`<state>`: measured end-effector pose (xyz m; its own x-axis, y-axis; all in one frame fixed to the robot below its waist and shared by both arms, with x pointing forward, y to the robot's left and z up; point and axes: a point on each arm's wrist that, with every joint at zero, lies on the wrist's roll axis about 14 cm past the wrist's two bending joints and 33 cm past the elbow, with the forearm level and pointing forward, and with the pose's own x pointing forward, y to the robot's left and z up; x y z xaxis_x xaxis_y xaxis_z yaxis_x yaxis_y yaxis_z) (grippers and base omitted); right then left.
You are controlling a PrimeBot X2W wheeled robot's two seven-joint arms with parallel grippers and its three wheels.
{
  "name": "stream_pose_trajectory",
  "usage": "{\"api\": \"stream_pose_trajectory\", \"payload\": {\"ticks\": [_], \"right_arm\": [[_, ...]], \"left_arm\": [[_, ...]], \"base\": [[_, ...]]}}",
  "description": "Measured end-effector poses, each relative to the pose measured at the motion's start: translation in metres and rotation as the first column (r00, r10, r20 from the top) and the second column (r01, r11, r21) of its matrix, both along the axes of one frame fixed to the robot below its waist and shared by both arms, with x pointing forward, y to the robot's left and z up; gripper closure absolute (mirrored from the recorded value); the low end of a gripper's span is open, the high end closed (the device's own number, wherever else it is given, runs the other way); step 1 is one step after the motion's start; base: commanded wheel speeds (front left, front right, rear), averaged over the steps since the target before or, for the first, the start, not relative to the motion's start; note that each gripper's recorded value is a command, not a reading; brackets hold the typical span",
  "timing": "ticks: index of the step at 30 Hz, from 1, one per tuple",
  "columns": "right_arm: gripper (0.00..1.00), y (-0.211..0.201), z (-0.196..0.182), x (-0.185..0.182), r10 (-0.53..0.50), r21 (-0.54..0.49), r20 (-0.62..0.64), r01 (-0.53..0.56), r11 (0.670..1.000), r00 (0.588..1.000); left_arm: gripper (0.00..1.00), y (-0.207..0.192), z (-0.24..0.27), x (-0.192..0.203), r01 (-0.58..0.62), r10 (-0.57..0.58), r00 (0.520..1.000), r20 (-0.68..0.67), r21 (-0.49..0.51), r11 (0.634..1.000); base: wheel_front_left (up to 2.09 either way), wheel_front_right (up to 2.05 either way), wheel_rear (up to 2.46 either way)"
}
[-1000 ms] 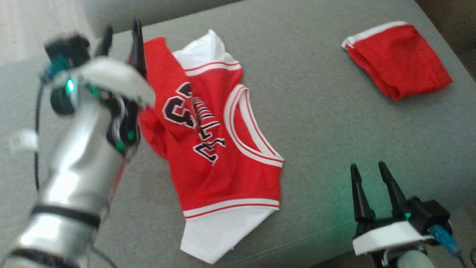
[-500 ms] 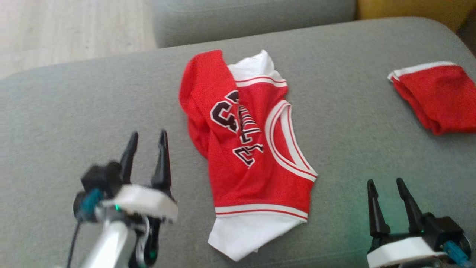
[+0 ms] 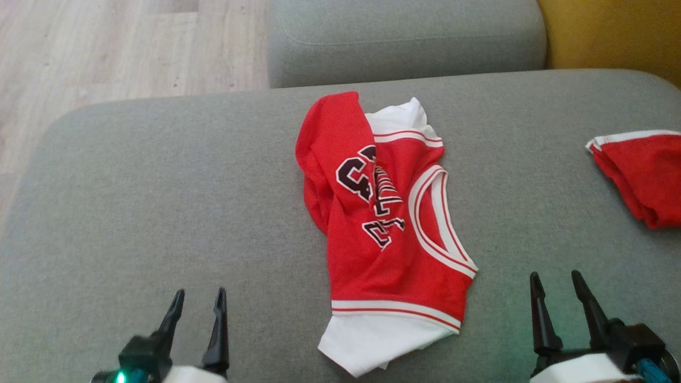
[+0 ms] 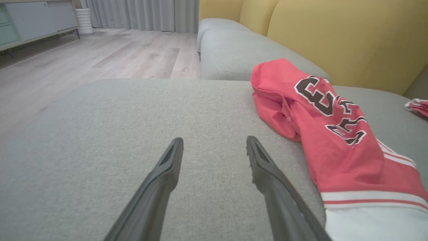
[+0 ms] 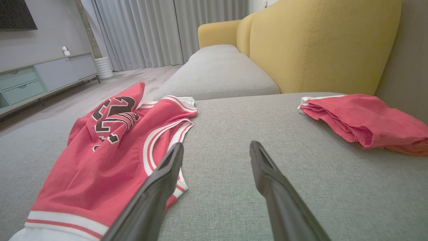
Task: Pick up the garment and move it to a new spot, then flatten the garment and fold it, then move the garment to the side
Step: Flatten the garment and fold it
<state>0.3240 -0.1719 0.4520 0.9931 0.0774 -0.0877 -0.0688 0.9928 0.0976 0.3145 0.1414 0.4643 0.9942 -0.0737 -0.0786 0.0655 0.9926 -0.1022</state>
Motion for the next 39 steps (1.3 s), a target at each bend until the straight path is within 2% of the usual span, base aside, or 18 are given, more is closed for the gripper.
{"api": "stream_pose_trajectory", "payload": {"ticks": [6, 14, 17, 20, 25, 30, 32, 34, 39], "right_arm": [[0.0, 0.007, 0.001, 0.001, 0.023, 0.0, 0.003, -0.023, 1.0, 1.0], [0.0, 0.01, 0.001, 0.001, 0.033, 0.001, 0.005, -0.033, 0.999, 0.999], [0.0, 0.009, 0.001, 0.0, 0.03, 0.001, 0.003, -0.03, 1.0, 1.0], [0.0, 0.008, 0.0, -0.002, 0.025, 0.002, 0.001, -0.025, 1.0, 1.0], [0.0, 0.006, -0.002, -0.004, 0.015, 0.004, -0.007, -0.015, 1.0, 1.0], [0.0, 0.005, -0.006, -0.007, 0.011, 0.008, -0.021, -0.01, 1.0, 1.0], [0.0, 0.003, -0.008, -0.009, 0.0, 0.009, -0.028, 0.0, 1.0, 1.0], [0.0, -0.003, -0.01, -0.011, -0.02, 0.008, -0.036, 0.02, 1.0, 0.999], [0.0, -0.016, -0.016, -0.016, -0.064, 0.004, -0.056, 0.064, 0.998, 0.996]], "left_arm": [[0.0, 0.009, -0.009, -0.018, -0.016, 0.016, 1.0, -0.022, 0.019, 1.0], [0.0, 0.003, -0.005, -0.016, 0.011, -0.011, 1.0, 0.0, 0.02, 1.0], [0.0, -0.006, -0.006, -0.015, 0.055, -0.055, 0.999, -0.001, 0.017, 0.998], [0.0, -0.034, -0.02, -0.023, 0.161, -0.162, 0.986, -0.048, -0.024, 0.987], [0.0, -0.088, -0.044, -0.032, 0.318, -0.338, 0.925, -0.173, -0.136, 0.938], [0.0, -0.12, -0.068, -0.031, 0.395, -0.444, 0.835, -0.324, -0.206, 0.895], [0.0, -0.127, -0.079, -0.035, 0.392, -0.46, 0.8, -0.386, -0.244, 0.887], [0.0, -0.133, -0.095, -0.042, 0.406, -0.47, 0.753, -0.46, -0.236, 0.883], [0.0, -0.138, -0.103, -0.036, 0.409, -0.466, 0.735, -0.493, -0.226, 0.884]], "base": [[0.0, 0.0, 0.0], [0.0, 0.0, 0.0], [0.0, 0.0, 0.0], [0.0, 0.0, 0.0], [0.0, 0.0, 0.0], [0.0, 0.0, 0.0], [0.0, 0.0, 0.0], [0.0, 0.0, 0.0], [0.0, 0.0, 0.0]]}}
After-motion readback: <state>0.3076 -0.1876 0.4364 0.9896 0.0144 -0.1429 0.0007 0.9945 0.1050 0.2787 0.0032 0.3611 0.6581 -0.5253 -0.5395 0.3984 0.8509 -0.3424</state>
